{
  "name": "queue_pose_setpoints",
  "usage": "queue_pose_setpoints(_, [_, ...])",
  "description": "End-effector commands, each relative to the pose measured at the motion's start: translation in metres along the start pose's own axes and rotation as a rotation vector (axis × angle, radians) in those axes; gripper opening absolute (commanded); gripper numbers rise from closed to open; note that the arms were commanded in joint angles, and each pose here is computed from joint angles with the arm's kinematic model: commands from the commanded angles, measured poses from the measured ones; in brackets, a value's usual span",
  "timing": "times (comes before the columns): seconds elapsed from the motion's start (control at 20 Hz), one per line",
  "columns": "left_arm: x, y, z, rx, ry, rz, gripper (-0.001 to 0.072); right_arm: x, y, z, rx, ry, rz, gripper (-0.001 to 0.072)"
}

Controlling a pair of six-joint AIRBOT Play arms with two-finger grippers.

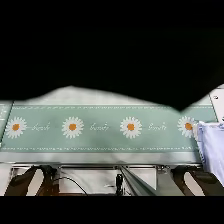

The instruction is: Fold the shirts.

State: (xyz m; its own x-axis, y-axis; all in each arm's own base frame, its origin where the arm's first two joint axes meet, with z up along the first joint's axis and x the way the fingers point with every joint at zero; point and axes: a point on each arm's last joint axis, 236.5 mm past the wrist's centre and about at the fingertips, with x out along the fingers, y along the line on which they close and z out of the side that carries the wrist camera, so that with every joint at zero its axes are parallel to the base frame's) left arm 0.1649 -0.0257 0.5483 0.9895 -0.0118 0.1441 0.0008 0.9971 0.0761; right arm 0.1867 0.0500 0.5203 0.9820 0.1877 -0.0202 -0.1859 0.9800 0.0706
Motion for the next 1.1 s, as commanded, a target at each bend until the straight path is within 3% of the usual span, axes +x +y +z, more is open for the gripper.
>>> queue_pose_setpoints(0.0, [-0.055,0.017,-0.005,0.026,-0.017,0.074,0.0026,-0.035,-0.001,-0.032,0.02,0.107,-0.047,0.002])
queue_pose_setpoints(0.2, [-0.016,0.023,-0.075,-0.002,0.193,0.046,0.0026,-0.004,-0.013,-0.087,0.067,0.303,-0.053,0.002])
queue_pose_setpoints(0.6, [0.131,0.004,-0.312,-0.17,0.702,-0.051,0.0027,0.143,-0.054,-0.27,0.272,0.619,-0.02,0.002])
queue_pose_setpoints(1.05, [0.27,-0.001,-0.492,-0.376,0.899,-0.024,0.0027,0.331,-0.096,-0.425,0.522,0.836,0.021,0.002])
